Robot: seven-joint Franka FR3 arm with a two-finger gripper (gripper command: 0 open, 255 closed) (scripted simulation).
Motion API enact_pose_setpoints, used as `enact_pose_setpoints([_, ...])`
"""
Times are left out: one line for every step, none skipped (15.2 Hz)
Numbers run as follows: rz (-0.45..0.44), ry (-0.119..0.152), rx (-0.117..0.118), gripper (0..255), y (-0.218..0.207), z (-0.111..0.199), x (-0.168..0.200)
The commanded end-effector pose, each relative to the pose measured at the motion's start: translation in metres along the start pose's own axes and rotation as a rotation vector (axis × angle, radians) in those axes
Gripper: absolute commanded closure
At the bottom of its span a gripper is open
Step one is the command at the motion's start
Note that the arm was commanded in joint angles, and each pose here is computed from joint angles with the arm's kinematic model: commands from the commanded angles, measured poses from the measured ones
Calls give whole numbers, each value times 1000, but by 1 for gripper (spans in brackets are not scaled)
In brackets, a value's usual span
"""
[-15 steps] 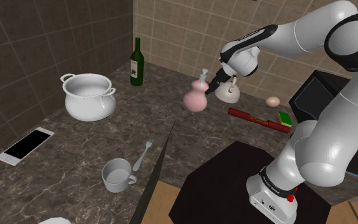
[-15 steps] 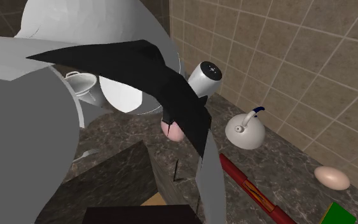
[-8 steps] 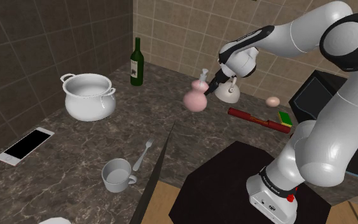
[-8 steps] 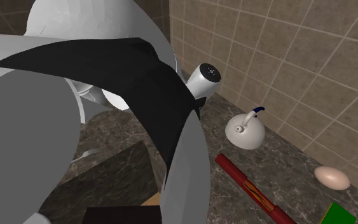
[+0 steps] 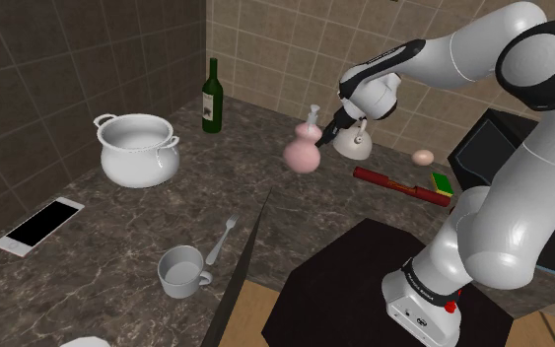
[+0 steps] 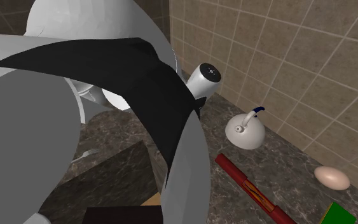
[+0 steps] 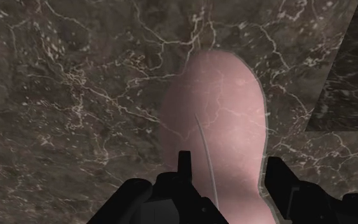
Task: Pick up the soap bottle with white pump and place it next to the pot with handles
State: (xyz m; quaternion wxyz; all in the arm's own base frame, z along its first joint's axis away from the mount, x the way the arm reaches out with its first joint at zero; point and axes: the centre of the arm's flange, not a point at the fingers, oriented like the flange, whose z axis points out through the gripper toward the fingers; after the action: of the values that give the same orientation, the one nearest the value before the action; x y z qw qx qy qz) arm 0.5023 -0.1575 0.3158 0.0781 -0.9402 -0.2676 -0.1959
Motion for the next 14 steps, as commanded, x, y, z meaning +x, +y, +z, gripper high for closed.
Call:
enact_pose_setpoints([0, -1, 1, 255, -1, 1, 0])
enact_pose_setpoints([-1, -1, 1, 255, -1, 1, 0])
enact_pose_setpoints([0, -1, 1, 255, 0, 1, 0])
enact_pose_setpoints([0, -1, 1, 255, 0, -4, 2])
enact_pose_setpoints([0, -1, 1, 255, -1, -9, 4])
enact_pose_setpoints([0, -1, 1, 255, -1, -14, 6])
enact_pose_setpoints([0, -1, 1, 255, -1, -19, 9])
enact_pose_setpoints([0, -1, 1, 255, -1, -24, 11])
enact_pose_setpoints([0, -1, 1, 255, -2, -28, 13])
enact_pose_setpoints([0, -1, 1, 255, -2, -33, 15])
enact_pose_setpoints([0, -1, 1, 255, -2, -38, 17])
enact_pose_setpoints([0, -1, 1, 255, -2, -43, 19])
enact_pose_setpoints([0, -1, 1, 255, -2, -48, 22])
enact_pose_setpoints([0, -1, 1, 255, -3, -52, 24])
